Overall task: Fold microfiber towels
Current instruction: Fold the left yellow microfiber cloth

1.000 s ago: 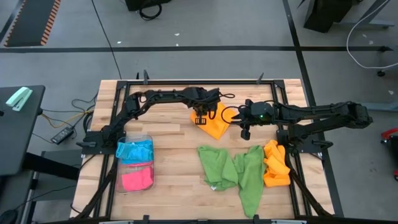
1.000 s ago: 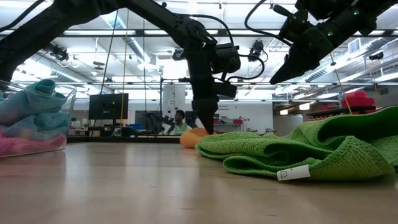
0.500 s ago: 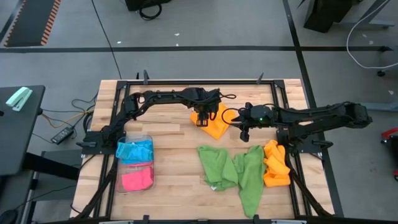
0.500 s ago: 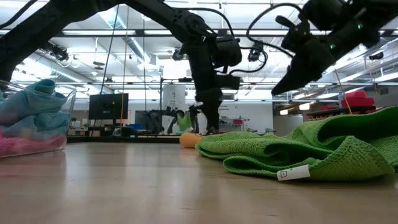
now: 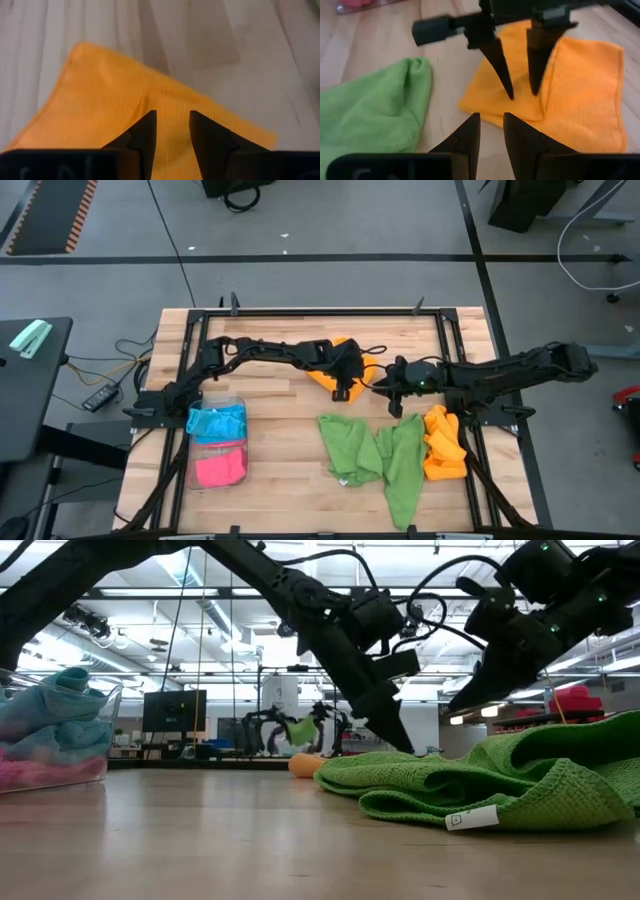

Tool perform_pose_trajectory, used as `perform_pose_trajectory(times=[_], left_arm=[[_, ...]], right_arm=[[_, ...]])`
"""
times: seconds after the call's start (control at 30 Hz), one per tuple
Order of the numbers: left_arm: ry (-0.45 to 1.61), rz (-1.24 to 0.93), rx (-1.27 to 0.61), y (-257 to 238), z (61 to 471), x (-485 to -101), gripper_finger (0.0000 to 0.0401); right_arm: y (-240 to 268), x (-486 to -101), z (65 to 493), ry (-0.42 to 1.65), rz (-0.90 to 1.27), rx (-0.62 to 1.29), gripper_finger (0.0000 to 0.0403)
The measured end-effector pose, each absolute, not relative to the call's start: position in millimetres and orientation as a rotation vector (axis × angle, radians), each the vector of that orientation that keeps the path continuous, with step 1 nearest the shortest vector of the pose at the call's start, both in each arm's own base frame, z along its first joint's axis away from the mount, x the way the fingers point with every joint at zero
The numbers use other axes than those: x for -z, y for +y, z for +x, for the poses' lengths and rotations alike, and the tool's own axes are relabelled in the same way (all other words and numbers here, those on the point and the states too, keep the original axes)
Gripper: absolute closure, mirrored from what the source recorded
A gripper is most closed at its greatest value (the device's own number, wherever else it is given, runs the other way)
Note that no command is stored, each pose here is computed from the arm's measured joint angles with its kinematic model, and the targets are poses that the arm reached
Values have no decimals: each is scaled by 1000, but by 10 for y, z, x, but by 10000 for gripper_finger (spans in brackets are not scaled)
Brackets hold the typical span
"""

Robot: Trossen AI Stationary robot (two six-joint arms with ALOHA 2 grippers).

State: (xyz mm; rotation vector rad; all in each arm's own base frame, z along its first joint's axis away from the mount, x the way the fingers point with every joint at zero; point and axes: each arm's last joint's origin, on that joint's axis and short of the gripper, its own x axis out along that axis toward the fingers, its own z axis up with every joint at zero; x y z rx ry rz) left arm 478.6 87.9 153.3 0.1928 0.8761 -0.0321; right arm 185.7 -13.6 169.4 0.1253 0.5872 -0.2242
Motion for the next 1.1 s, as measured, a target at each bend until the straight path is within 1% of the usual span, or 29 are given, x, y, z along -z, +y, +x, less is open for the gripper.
perform_pose_trajectory(times=[0.1, 0.27, 0.43, 0.5, 0.6, 0.8, 0.97, 1.03, 1.1], left_arm=[[893, 199, 30, 848, 4785, -1456, 284], [869, 208, 13, 849, 4819, -1444, 293], [866, 204, 10, 860, 4869, -1252, 300], [865, 205, 13, 842, 4875, -1239, 302], [874, 212, 25, 798, 4858, -1302, 306], [823, 266, 46, 747, 4801, -1698, 315], [842, 189, 4, 802, 4771, -1698, 318], [837, 188, -5, 812, 4786, -1673, 311], [856, 197, -15, 799, 4785, -1628, 294]], right_arm=[[-118, -1717, 1872, 560, 114, 220, 309], [-125, -1734, 1878, 543, 98, 224, 309], [-122, -1734, 1877, 545, 102, 224, 309], [-119, -1731, 1875, 548, 103, 223, 309], [-111, -1728, 1874, 553, 99, 218, 309], [-120, -1720, 1866, 562, 83, 245, 309], [-131, -1717, 1861, 566, 66, 281, 309], [-131, -1717, 1861, 566, 64, 281, 309], [-131, -1719, 1862, 564, 63, 280, 309]])
